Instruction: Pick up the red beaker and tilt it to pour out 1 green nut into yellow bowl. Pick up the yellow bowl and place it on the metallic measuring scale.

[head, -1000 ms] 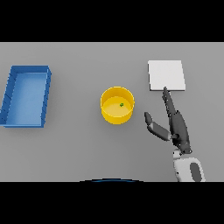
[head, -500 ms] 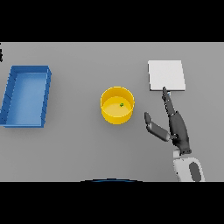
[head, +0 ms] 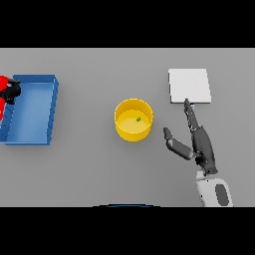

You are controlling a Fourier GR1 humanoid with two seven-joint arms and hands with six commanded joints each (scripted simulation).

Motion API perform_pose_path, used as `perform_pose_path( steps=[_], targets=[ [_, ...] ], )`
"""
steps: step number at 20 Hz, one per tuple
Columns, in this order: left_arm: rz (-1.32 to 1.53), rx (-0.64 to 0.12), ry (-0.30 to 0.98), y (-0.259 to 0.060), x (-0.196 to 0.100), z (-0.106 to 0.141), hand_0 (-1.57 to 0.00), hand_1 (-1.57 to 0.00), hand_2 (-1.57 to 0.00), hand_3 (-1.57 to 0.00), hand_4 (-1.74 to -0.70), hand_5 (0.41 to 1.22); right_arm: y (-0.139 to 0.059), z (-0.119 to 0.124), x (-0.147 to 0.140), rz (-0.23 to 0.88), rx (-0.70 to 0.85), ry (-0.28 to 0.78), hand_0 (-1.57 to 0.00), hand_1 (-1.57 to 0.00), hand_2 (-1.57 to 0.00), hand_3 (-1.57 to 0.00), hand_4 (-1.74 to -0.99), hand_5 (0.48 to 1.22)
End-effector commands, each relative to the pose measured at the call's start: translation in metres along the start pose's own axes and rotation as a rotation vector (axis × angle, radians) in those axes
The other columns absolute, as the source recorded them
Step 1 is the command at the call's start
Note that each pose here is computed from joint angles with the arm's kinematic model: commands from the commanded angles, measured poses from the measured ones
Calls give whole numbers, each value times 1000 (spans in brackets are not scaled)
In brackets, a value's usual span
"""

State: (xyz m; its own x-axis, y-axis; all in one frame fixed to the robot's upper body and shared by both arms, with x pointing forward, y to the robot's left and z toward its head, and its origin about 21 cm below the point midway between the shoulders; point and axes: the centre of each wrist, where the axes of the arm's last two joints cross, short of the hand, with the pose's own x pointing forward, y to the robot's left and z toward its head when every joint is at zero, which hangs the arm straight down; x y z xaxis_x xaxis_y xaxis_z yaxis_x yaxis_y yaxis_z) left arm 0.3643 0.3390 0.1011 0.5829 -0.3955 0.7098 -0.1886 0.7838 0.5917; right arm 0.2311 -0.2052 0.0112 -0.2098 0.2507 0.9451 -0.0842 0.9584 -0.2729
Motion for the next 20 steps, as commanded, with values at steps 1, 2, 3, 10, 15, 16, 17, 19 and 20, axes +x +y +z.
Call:
perform_pose_path(
  steps=[1, 2, 3, 10, 15, 16, 17, 19, 20],
  targets=[
    [-11, -30, -29, 2, -1, 5, -1571, -1571, -1571, -1368, -1493, 827, 1, 1, 0, 12, -5, -6, 1, 1, 1, 1, -1165, 675],
    [-60, -62, -64, 5, -3, 7, -1571, -1545, -1489, -1238, -1311, 774, 0, 1, 1, 15, -9, -7, 1, 1, 1, 1, -1163, 671],
    [-99, -86, -97, 12, -6, 9, -1495, -1380, -1311, -1098, -1155, 740, 0, 1, -1, 16, -4, 3, 1, 1, 1, 1, -1159, 669],
    [-220, -218, -115, 15, -14, 10, -328, -289, -274, -231, -750, 647, -4, 5, -4, 11, 5, -10, 1, 1, 1, 1, -1148, 688],
    [-226, -157, -137, 8, -11, 5, -107, -94, -89, -75, -708, 647, -2, 1, -1, 24, -3, 3, 1, 1, 1, 1, -1176, 688],
    [-223, -148, -144, 6, -9, 4, -85, -75, -71, -60, -705, 653, 0, 2, -1, 31, -4, 13, 1, 1, 1, 1, -1178, 679],
    [-216, -136, -159, 4, -12, 3, -68, -60, -57, -48, -708, 658, 1, 4, -1, 61, -4, 23, 1, 1, 1, 1, -1175, 672],
    [-178, -127, -208, 8, -14, 3, -43, -38, -36, -30, -711, 674, 0, 3, 3, 122, 43, -11, 1, 1, 1, 1, -1146, 691],
    [-175, -116, -204, 10, -14, 3, -34, -30, -29, -24, -710, 679, 1, -2, 7, 142, 85, -34, 1, 1, 1, 1, -1132, 703]
  ],
)
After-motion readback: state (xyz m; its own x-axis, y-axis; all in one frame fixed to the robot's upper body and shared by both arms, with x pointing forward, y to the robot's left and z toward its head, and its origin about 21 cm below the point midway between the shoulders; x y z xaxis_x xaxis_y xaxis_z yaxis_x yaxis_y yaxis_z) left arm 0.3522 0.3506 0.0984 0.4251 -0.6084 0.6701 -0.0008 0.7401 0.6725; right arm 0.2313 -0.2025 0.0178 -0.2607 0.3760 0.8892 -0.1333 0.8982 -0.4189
